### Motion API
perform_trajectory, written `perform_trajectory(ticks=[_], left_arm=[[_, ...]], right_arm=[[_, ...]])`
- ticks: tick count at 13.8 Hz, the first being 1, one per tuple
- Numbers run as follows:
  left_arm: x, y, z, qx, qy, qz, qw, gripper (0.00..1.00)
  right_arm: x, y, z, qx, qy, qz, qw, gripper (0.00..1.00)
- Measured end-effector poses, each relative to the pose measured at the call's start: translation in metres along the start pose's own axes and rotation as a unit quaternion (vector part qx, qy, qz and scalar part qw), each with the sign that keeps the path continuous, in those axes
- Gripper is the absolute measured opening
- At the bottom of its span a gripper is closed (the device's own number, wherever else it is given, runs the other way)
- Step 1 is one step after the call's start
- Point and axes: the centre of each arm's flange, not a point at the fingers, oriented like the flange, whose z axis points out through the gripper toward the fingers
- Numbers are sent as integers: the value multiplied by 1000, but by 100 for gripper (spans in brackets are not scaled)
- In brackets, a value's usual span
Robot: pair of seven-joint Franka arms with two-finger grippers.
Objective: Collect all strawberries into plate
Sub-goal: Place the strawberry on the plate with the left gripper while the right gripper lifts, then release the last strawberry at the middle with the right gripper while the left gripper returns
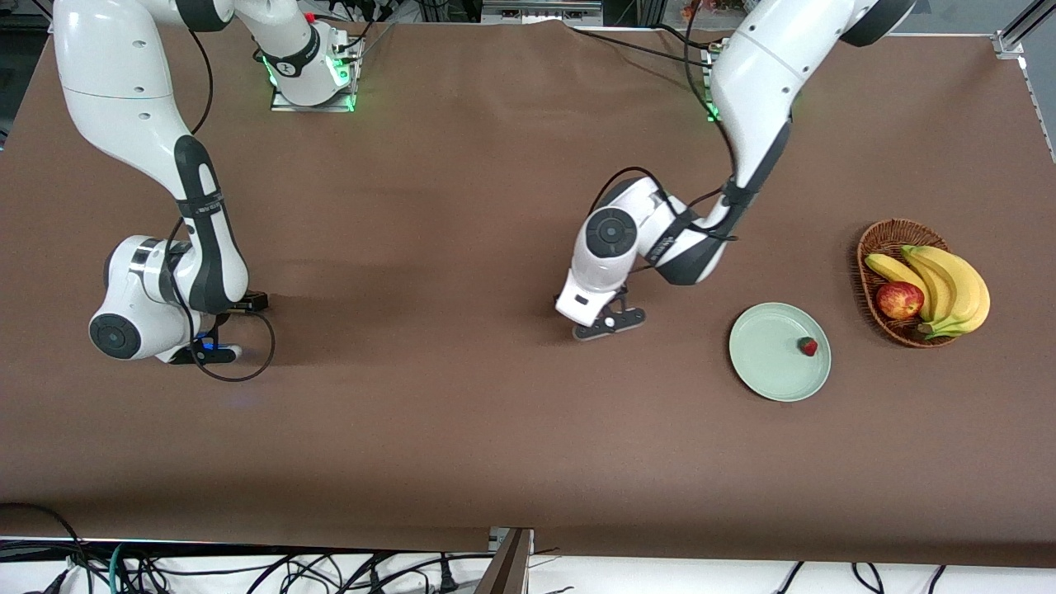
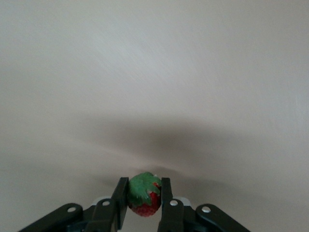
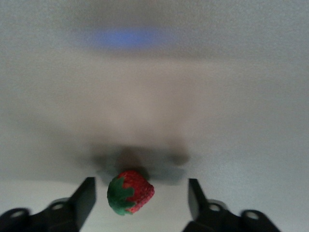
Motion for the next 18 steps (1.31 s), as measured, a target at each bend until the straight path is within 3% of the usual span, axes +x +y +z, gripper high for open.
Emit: perform_trajectory(ticks=[4, 7, 11, 13, 15, 18], left_arm=[[62, -77, -51, 39, -15, 56, 998, 31], [115, -153, -56, 44, -35, 141, 988, 31], [157, -230, -47, 33, -53, 273, 960, 31], [161, -244, -32, 29, -68, 312, 947, 31], [161, -254, -5, 25, -89, 333, 938, 31], [171, -278, 29, 10, -100, 354, 930, 31]], right_arm=[[-1, 1, 0, 0, 0, 1, 1000, 33], [-1, -5, -4, 8, 3, -1, 1000, 33], [-4, -75, -38, 88, 1, 33, 996, 33], [-5, -139, -58, 103, 4, 75, 992, 33], [-12, -224, -73, 122, 9, 128, 984, 33], [-28, -331, -84, 190, 26, 191, 963, 33]])
